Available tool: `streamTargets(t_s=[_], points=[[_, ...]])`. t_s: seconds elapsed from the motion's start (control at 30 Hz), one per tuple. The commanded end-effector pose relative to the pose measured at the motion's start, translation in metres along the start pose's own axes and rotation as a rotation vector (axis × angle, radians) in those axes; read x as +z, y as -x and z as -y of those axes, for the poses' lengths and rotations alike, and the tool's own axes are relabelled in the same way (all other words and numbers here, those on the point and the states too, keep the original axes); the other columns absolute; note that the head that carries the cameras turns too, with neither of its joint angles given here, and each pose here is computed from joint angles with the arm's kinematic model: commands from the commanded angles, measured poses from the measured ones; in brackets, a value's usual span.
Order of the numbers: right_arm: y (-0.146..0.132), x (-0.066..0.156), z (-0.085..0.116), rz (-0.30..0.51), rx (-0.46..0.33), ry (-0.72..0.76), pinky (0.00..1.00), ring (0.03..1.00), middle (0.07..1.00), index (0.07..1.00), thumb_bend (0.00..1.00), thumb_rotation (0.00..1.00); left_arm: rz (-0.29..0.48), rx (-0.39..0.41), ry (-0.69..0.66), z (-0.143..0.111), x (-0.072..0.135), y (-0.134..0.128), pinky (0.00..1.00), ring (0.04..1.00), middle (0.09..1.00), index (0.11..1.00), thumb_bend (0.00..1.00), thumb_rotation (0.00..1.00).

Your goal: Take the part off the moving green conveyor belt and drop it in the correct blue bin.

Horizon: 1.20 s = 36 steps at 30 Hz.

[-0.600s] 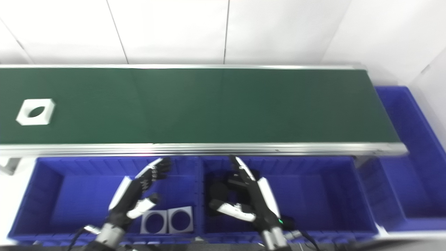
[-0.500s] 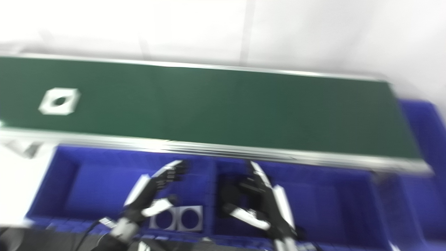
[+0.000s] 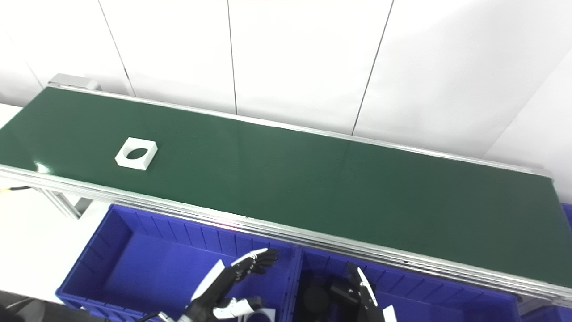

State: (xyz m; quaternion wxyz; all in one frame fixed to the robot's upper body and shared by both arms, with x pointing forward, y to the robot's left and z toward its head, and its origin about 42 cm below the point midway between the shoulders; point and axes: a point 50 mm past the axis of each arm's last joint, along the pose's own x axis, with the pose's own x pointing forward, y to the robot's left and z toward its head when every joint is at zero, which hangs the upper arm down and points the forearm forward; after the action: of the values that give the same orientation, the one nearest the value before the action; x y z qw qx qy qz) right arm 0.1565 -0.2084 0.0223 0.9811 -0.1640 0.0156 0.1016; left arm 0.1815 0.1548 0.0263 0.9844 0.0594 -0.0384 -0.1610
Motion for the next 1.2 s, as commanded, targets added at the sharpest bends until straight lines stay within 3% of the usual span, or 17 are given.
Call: streamTargets(t_s=[0.0,0.07,0.27,0.37,0.57,0.77,0.93,1.17], points=[[-0.007,0.008,0.002,0.091,-0.027,-0.014,0.83,0.901,0.919,0.932,0.82,0.47,0.153,0.039,0.052,0.004,0.033,-0.019,0.77,0.797,0.804,0.803,0.8,0.75],[-0.009,0.007,0.0,0.1,-0.031,-0.017,0.83,0.896,0.916,0.928,0.82,0.45,0.237,0.076,0.048,-0.002,0.053,-0.031,0.75,0.785,0.791,0.794,0.83,0.79],[-0.014,0.005,-0.004,0.105,-0.04,-0.019,0.81,0.883,0.911,0.926,0.83,0.45,0.461,0.127,0.027,-0.043,0.108,-0.057,0.75,0.798,0.813,0.82,0.77,0.8],[-0.016,0.005,-0.006,0.103,-0.044,-0.025,0.8,0.879,0.901,0.914,0.84,0.44,0.53,0.147,0.026,-0.065,0.126,-0.062,0.82,0.836,0.843,0.847,0.73,0.8],[-0.021,0.007,-0.008,0.112,-0.037,-0.034,0.78,0.867,0.891,0.899,0.88,0.43,0.6,0.207,-0.081,-0.109,0.145,-0.072,0.83,0.847,0.852,0.854,0.71,0.73],[-0.023,0.009,-0.007,0.128,-0.054,-0.033,0.76,0.851,0.874,0.889,0.91,0.46,0.604,0.258,-0.302,-0.147,0.154,-0.088,0.82,0.848,0.859,0.866,0.65,0.74],[-0.025,0.013,-0.007,0.14,-0.075,-0.038,0.75,0.848,0.867,0.885,0.95,0.49,0.583,0.255,-0.371,-0.168,0.154,-0.108,0.77,0.832,0.861,0.868,0.65,0.66],[-0.023,0.015,-0.003,0.153,-0.087,-0.069,0.8,0.867,0.884,0.899,0.95,0.5,0.423,0.153,-0.543,-0.217,0.136,-0.146,0.8,0.862,0.893,0.905,0.72,0.59]])
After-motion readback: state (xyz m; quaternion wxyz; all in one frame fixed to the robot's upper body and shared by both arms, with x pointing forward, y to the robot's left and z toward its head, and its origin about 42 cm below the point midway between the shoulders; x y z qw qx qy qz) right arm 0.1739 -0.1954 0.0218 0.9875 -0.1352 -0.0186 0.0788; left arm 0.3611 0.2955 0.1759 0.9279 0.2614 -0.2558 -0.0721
